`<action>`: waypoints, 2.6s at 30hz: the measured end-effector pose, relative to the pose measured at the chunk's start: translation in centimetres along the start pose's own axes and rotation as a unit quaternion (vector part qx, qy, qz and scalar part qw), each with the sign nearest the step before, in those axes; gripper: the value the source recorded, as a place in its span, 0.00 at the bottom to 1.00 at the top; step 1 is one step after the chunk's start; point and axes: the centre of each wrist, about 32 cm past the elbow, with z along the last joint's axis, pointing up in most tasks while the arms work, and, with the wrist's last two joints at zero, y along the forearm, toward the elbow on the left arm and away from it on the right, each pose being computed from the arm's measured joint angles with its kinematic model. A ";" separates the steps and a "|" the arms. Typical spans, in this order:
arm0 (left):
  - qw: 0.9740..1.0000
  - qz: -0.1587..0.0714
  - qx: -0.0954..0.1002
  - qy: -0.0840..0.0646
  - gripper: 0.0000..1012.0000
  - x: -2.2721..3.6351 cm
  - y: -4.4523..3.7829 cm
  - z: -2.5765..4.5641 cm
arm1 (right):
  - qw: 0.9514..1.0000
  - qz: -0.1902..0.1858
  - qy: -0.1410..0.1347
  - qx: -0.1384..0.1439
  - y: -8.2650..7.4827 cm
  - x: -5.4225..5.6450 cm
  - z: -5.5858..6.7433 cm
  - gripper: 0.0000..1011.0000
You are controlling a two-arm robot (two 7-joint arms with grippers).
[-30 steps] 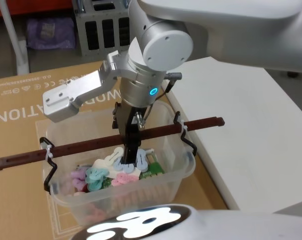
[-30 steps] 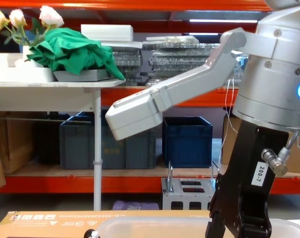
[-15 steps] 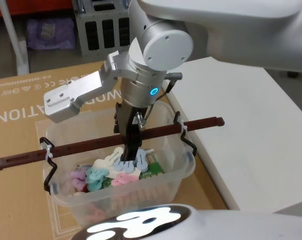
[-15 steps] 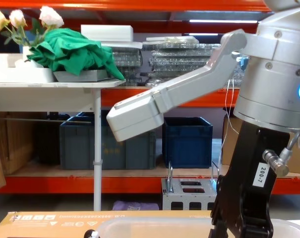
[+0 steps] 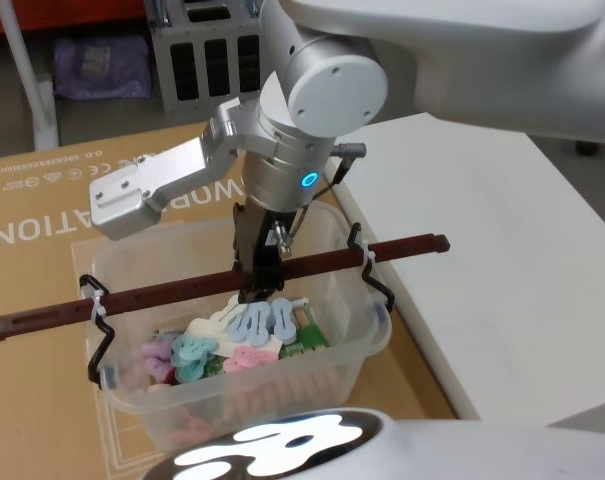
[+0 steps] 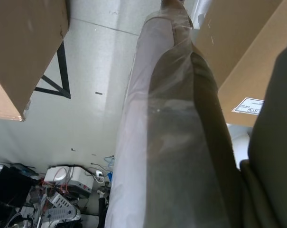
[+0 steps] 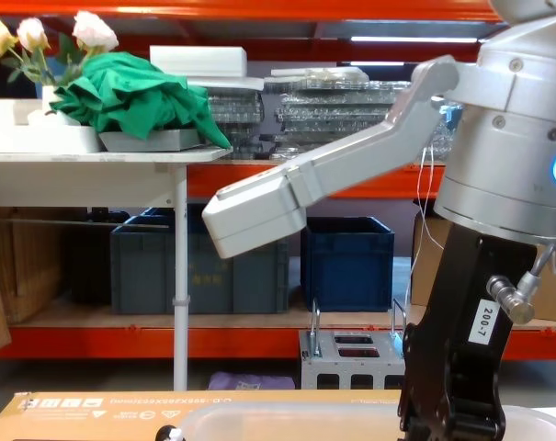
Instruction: Use one hand to grasp the basket and place it at the designated location.
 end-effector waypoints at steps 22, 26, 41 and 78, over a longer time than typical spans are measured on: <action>1.000 0.000 0.000 0.000 0.00 0.00 0.00 0.00 | 1.000 -0.005 0.009 0.004 0.0 -0.1 -0.5 0.23; 1.000 0.000 0.000 0.000 0.00 0.00 0.00 0.00 | 1.000 -0.006 0.011 0.005 -0.1 -0.2 -0.6 0.23; 1.000 0.000 0.000 0.000 0.00 0.00 0.00 0.00 | 0.999 -0.035 0.038 0.005 -2.8 -1.1 -2.1 0.23; 1.000 0.000 0.000 0.000 0.00 0.00 0.00 -0.03 | 0.974 -0.063 0.216 -0.032 -10.1 -7.4 -8.7 0.23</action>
